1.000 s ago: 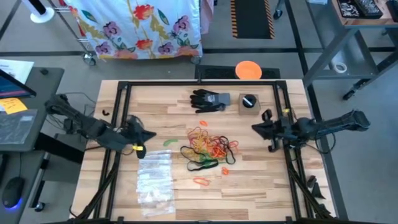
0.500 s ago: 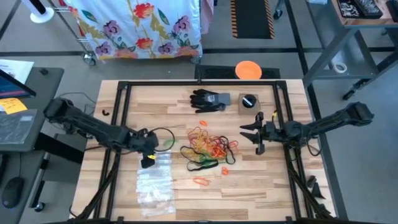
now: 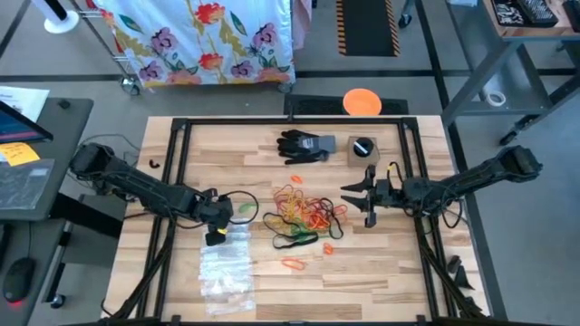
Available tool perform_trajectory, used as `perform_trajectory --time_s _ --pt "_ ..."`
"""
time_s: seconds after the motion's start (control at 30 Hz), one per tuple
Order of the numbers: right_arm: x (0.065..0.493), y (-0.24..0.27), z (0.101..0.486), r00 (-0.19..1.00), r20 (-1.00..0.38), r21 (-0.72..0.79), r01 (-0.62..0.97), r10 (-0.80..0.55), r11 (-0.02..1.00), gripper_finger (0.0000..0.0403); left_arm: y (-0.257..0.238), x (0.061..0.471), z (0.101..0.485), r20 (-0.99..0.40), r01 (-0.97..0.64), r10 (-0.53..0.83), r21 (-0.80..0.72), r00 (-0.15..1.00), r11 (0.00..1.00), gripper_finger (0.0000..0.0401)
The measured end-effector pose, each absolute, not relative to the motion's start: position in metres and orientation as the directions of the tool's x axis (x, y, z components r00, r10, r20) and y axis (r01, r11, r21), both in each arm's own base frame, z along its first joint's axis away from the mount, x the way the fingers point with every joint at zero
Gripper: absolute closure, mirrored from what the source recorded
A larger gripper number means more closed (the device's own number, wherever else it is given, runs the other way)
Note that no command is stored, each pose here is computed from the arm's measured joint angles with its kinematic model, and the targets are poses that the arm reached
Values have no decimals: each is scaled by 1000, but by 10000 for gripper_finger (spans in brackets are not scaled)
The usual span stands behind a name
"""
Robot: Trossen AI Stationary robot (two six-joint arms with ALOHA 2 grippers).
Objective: Sort rubber bands
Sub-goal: Open the transparent zip bag
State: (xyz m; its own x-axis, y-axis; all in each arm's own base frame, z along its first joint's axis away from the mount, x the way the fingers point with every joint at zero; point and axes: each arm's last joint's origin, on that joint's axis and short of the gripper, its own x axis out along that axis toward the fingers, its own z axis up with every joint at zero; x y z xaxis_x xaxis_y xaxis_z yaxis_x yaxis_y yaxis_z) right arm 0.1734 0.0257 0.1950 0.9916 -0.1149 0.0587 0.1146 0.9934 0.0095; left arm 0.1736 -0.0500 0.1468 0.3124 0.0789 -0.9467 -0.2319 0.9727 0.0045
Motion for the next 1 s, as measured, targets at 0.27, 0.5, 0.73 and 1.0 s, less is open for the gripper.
perform_trajectory --time_s 0.27,0.5,0.73,1.0 --pt "174 25 197 991 68 10 117 -118 993 280 -51 177 140 -957 -172 77 29 280 985 321" --pt "174 25 197 991 67 -9 119 -118 993 280 -49 180 151 -927 -126 170 135 335 983 396" --pt "174 25 197 990 67 -13 122 -121 992 280 -48 198 201 -832 -156 364 329 420 931 399" --pt "173 22 197 977 66 18 203 -204 979 280 -53 218 260 -643 -167 528 536 555 827 400"
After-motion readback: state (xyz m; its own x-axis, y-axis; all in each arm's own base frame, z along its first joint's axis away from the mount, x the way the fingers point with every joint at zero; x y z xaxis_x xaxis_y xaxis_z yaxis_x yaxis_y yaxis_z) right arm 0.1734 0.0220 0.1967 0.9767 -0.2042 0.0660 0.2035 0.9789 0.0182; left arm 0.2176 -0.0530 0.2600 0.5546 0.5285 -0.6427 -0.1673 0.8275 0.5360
